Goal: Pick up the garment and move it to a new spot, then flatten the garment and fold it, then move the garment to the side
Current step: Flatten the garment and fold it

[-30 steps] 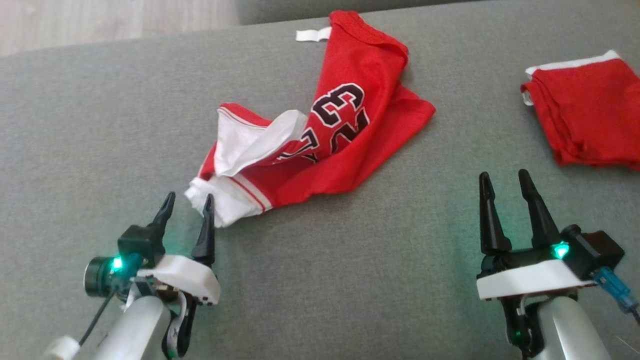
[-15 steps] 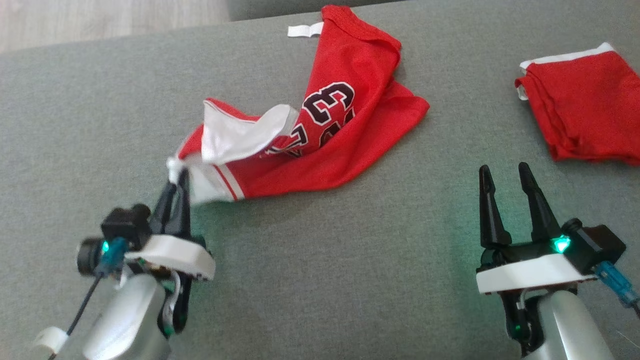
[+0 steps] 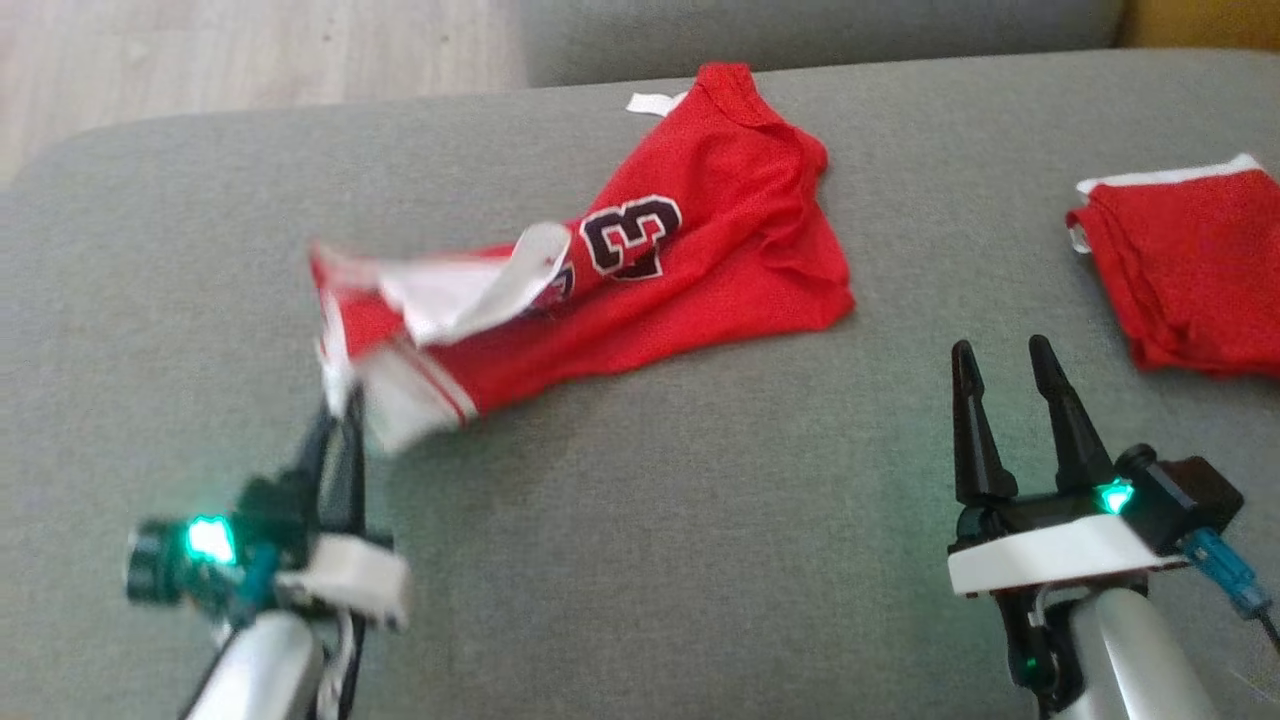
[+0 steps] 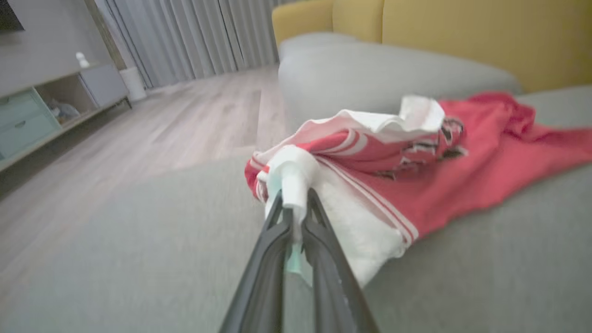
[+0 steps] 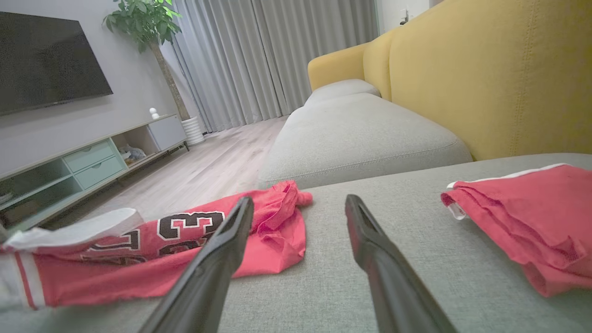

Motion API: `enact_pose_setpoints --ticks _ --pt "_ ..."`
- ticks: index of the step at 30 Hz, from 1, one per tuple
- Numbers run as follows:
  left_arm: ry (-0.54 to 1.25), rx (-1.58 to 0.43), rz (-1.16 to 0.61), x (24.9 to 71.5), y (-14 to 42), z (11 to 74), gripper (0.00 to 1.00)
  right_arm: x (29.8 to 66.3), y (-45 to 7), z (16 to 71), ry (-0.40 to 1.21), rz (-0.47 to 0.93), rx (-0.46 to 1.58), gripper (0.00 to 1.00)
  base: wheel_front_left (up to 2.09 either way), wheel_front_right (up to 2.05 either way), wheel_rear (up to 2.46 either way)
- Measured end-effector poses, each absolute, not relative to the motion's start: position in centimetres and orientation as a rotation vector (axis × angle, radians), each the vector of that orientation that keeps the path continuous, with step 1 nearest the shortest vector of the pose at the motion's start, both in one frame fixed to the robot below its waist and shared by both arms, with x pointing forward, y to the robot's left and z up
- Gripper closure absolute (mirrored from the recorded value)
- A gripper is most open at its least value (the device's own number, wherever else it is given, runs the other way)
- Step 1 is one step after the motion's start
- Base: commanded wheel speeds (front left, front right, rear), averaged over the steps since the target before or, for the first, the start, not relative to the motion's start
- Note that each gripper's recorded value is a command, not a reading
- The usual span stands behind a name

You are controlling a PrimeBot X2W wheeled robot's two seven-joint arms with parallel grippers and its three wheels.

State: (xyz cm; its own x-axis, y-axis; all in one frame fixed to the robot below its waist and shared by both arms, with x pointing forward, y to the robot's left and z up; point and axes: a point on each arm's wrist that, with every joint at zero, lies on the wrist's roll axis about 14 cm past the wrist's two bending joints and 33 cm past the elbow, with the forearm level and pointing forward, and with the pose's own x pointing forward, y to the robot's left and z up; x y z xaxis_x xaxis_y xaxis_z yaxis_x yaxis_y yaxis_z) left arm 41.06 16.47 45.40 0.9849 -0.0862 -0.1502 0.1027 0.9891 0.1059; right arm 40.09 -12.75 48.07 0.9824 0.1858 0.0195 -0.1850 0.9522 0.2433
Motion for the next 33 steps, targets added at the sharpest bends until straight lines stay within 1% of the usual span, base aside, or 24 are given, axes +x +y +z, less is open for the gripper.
enact_pose_setpoints --ticks 1,2,3,4,5,7,9,14,21,24,27,30,33 --pt "0.205 0.120 -0.093 40.0 16.7 44.0 1.00 40.1 -12.5 48.2 0.002 0.195 0.248 0.00 0.00 0.00 0.00" --pt "0.255 0.124 -0.091 39.0 16.9 42.9 0.63 40.1 -12.3 48.2 0.001 0.201 0.248 0.00 0.00 0.00 0.00" --pt "0.303 0.129 -0.094 38.0 16.9 42.0 0.03 40.0 -12.2 48.2 0.003 0.206 0.249 0.00 0.00 0.00 0.00" --pt "0.339 0.131 -0.100 37.2 16.8 41.3 0.03 39.9 -12.0 48.1 0.006 0.210 0.249 0.00 0.00 0.00 0.00" --pt "0.358 0.128 -0.101 36.6 16.7 40.9 0.00 39.7 -11.8 48.0 0.011 0.215 0.250 0.00 0.00 0.00 0.00" --pt "0.367 0.123 -0.108 35.9 16.5 40.8 0.00 39.6 -11.6 47.8 0.017 0.221 0.250 0.00 0.00 0.00 0.00" --pt "0.337 0.111 -0.111 36.0 16.2 41.7 0.00 39.7 -11.4 47.9 0.014 0.227 0.251 0.00 0.00 0.00 0.00" --pt "0.175 0.084 -0.104 37.0 15.9 45.2 0.00 39.8 -11.0 48.0 0.013 0.240 0.252 0.00 0.00 0.00 0.00" --pt "0.120 0.099 -0.219 38.5 13.4 46.3 0.00 39.6 -11.3 47.5 0.028 0.230 0.252 0.00 0.00 0.00 0.00" --pt "0.125 0.144 -0.292 39.5 11.7 46.1 0.00 39.6 -11.9 47.0 0.040 0.211 0.251 0.00 0.00 0.00 0.00" --pt "0.173 0.197 -0.351 40.3 10.6 44.9 0.00 39.7 -12.5 46.7 0.047 0.192 0.249 0.00 0.00 0.00 0.00" --pt "0.225 0.226 -0.372 41.0 10.4 43.6 0.00 39.6 -13.2 46.1 0.061 0.171 0.247 0.00 0.00 0.00 0.00" --pt "0.238 0.257 -0.361 41.8 10.8 42.9 0.00 39.5 -13.7 45.6 0.073 0.153 0.245 0.00 0.00 0.00 0.00"
